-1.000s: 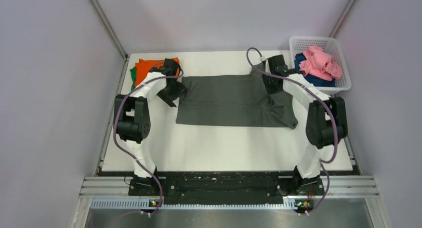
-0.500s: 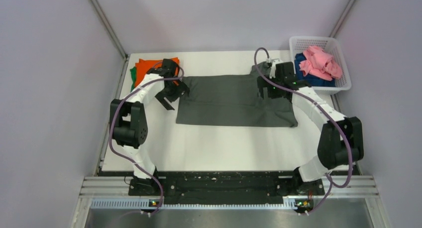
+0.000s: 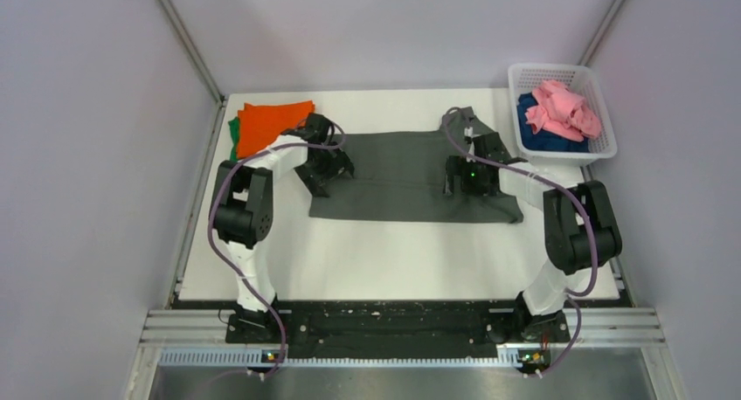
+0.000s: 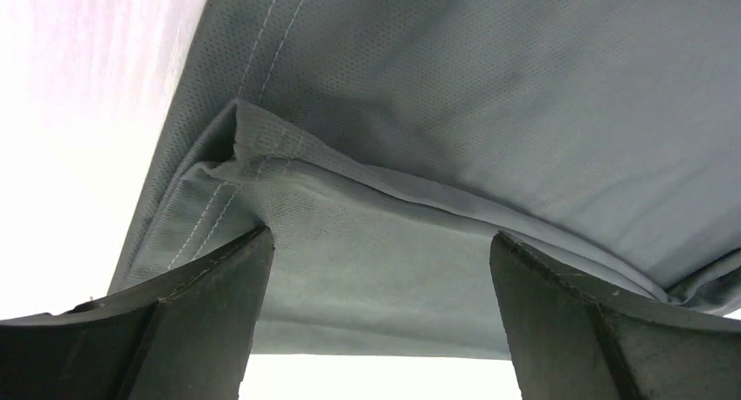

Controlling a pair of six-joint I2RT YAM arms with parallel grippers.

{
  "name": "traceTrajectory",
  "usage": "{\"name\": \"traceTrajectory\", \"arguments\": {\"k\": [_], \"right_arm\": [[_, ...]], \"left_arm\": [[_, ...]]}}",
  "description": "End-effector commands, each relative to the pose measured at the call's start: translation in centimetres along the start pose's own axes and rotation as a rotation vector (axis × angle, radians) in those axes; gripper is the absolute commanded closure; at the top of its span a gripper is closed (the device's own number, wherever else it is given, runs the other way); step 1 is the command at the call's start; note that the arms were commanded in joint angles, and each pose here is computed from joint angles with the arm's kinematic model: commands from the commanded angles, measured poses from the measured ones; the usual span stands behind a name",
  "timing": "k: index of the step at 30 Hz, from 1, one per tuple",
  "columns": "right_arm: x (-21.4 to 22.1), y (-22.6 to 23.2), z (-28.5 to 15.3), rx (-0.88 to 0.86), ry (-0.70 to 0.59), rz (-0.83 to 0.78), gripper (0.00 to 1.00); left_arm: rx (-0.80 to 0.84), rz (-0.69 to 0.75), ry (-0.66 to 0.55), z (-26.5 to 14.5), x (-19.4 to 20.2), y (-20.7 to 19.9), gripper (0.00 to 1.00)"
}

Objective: Fold and stack the t-shirts
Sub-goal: Fold the flattened tshirt in 1/3 of the way

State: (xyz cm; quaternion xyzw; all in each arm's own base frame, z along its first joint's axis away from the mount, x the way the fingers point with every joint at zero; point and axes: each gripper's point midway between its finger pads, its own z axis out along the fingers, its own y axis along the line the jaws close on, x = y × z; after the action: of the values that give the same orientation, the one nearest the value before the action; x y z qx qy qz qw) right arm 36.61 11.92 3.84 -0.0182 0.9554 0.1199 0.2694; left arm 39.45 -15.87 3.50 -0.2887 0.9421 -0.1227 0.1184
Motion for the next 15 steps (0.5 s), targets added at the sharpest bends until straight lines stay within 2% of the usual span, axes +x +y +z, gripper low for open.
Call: {"name": "traceTrajectory", "arguments": {"k": [1,7,15], "right_arm": [[2.0,-0.1,-0.2,0.009,0.010,0.049,0.01],[8.6,-0.9,-3.2,0.101,0.104,0.087,0.01],[15.2,1.3,-8.5,0.091,0.211,0.134,0.01]], "left_arm": [[-0.004,0.013,0.033,0.7,2.1,1.5,0.02],[-0.082,-0.010,0.104,0.1,7.6,6.8,0.02],[-0.189,-0.021,0.122,-4.2,12.3,12.5,0.01]]}}
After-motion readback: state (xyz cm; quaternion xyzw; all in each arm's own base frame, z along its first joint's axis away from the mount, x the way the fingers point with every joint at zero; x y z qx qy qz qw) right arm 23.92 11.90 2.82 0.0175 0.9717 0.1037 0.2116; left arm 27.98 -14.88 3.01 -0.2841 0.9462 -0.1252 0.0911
